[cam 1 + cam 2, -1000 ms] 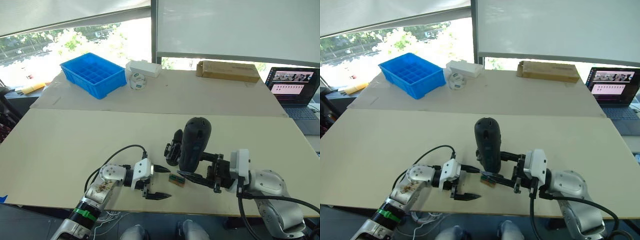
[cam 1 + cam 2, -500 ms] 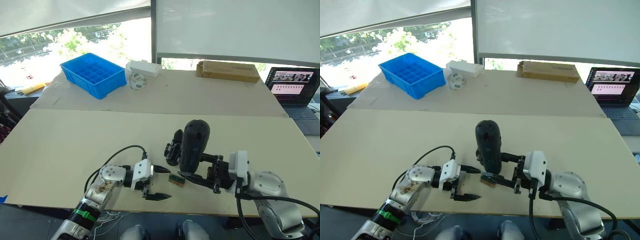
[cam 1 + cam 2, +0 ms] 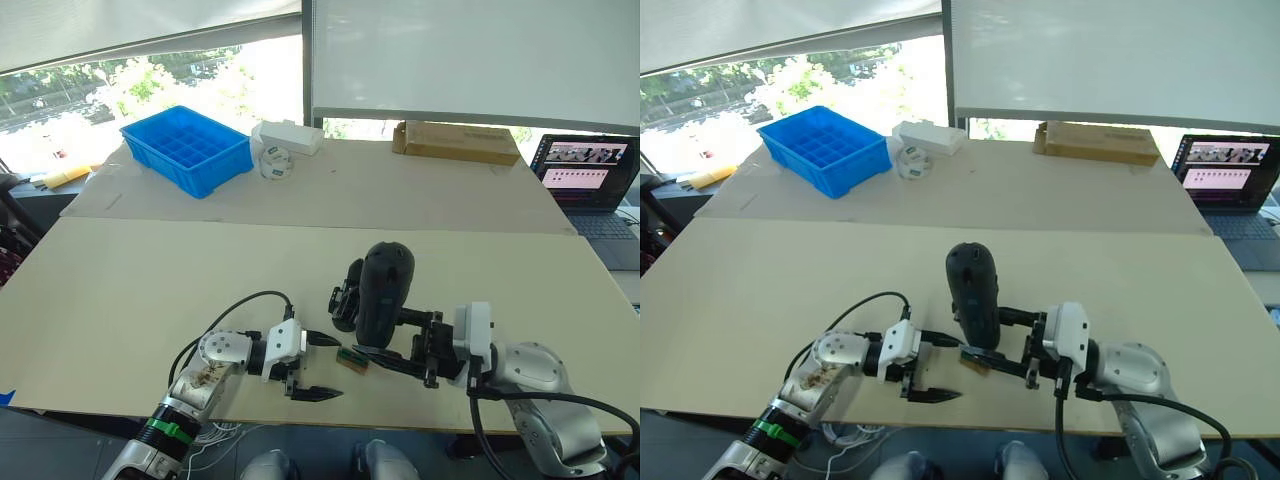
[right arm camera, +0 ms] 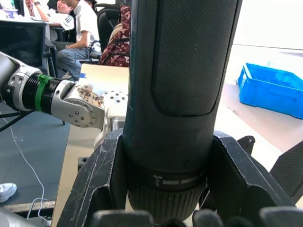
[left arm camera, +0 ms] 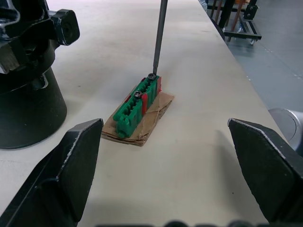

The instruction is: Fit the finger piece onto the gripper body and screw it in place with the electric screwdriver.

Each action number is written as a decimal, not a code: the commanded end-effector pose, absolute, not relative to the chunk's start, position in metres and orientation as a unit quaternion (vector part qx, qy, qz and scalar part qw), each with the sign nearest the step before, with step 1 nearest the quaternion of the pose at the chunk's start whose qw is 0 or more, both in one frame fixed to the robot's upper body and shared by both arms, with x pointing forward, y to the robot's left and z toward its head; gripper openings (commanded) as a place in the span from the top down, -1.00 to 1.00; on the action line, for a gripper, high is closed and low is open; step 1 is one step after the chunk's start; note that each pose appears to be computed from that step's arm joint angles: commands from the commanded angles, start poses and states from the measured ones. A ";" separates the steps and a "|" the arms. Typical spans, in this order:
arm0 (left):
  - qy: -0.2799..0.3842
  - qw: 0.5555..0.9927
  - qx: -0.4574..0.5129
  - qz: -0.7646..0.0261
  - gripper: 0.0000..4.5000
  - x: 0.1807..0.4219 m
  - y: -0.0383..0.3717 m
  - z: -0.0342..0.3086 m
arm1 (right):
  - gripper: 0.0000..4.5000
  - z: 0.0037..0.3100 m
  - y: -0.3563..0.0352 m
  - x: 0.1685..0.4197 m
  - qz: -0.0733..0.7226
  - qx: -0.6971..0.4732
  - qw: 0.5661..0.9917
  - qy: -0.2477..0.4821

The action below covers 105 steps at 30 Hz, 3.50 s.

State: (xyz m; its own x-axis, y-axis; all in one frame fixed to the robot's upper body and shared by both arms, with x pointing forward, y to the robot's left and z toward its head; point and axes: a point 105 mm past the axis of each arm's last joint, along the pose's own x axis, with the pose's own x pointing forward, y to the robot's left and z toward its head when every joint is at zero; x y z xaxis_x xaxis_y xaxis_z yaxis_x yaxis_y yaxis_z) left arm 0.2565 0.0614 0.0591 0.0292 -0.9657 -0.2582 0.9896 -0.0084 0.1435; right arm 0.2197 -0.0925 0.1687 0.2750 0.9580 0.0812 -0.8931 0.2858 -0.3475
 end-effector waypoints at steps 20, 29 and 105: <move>0.067 0.696 0.132 -0.703 -1.00 0.248 0.059 0.047 | 0.14 0.200 -0.090 0.214 0.592 -0.123 0.772 -0.194; 0.068 0.696 0.131 -0.703 -1.00 0.248 0.059 0.046 | 0.14 0.189 -0.085 0.215 0.599 -0.122 0.770 -0.182; 0.073 0.697 0.128 -0.702 -1.00 0.246 0.058 0.045 | 0.14 0.186 -0.090 0.221 0.590 -0.109 0.780 -0.178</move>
